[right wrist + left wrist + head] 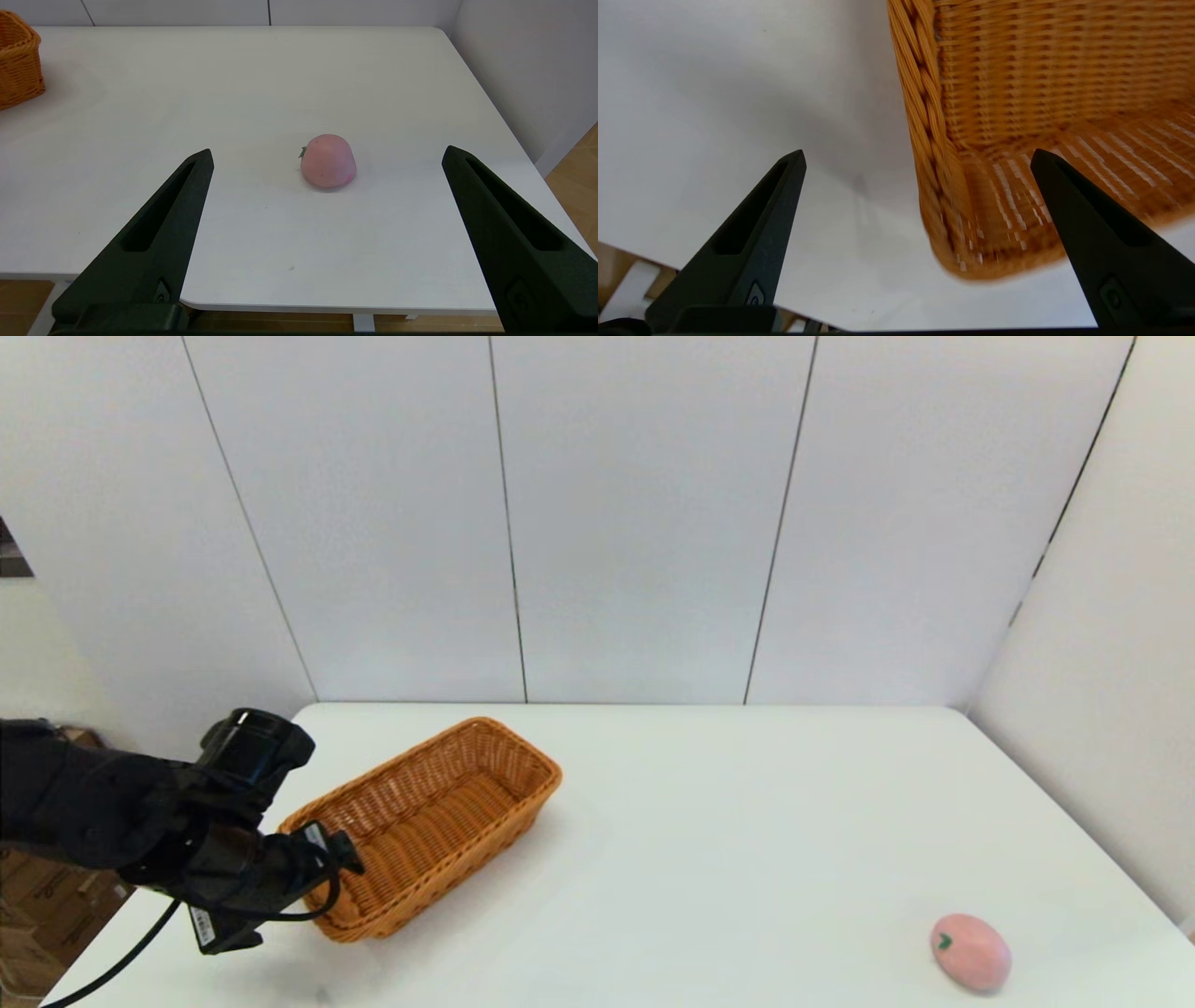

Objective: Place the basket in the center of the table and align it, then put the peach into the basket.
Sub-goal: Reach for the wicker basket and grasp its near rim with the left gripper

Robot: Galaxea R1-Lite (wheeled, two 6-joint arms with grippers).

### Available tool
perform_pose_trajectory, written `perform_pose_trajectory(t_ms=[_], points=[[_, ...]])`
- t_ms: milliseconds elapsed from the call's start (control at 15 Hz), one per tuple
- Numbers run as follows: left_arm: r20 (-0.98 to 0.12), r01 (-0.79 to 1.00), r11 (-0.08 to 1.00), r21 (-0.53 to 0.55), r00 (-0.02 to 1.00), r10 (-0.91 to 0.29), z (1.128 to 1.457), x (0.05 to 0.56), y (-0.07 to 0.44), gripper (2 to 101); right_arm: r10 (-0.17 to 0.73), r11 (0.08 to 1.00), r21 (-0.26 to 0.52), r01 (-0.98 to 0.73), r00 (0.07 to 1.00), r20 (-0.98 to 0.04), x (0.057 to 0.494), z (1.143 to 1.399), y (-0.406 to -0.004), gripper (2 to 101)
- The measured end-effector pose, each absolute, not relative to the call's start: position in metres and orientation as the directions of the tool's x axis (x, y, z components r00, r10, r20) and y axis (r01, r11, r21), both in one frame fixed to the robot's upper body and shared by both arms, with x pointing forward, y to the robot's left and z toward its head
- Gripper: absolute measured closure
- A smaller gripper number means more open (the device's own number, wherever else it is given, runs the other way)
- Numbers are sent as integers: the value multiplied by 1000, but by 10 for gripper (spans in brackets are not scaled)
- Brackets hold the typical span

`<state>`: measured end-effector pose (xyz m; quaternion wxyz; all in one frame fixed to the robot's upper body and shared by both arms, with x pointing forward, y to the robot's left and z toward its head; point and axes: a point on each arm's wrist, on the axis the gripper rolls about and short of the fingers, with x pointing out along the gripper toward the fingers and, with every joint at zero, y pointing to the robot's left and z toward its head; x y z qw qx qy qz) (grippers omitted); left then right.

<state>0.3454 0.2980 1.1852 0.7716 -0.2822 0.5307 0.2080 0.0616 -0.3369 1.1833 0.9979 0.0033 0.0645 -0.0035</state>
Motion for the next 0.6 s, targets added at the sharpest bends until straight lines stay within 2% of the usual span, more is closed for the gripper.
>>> perform_pose_trajectory(t_ms=[200,400,600], points=[[-953,-654,734,-184,302,30,1165,362,295,54,-6,1000,6,7,992,-129,62,1183,-337,52],[-950,-669,716,-200,312,25,1155,374,293,336,-6,1000,6,7,992,-128,62,1183,-337,52],[-944,-664,716,-215,328,21,1152,379,293,539,-7,1000,6,8,992,-128,62,1183,-337,52]])
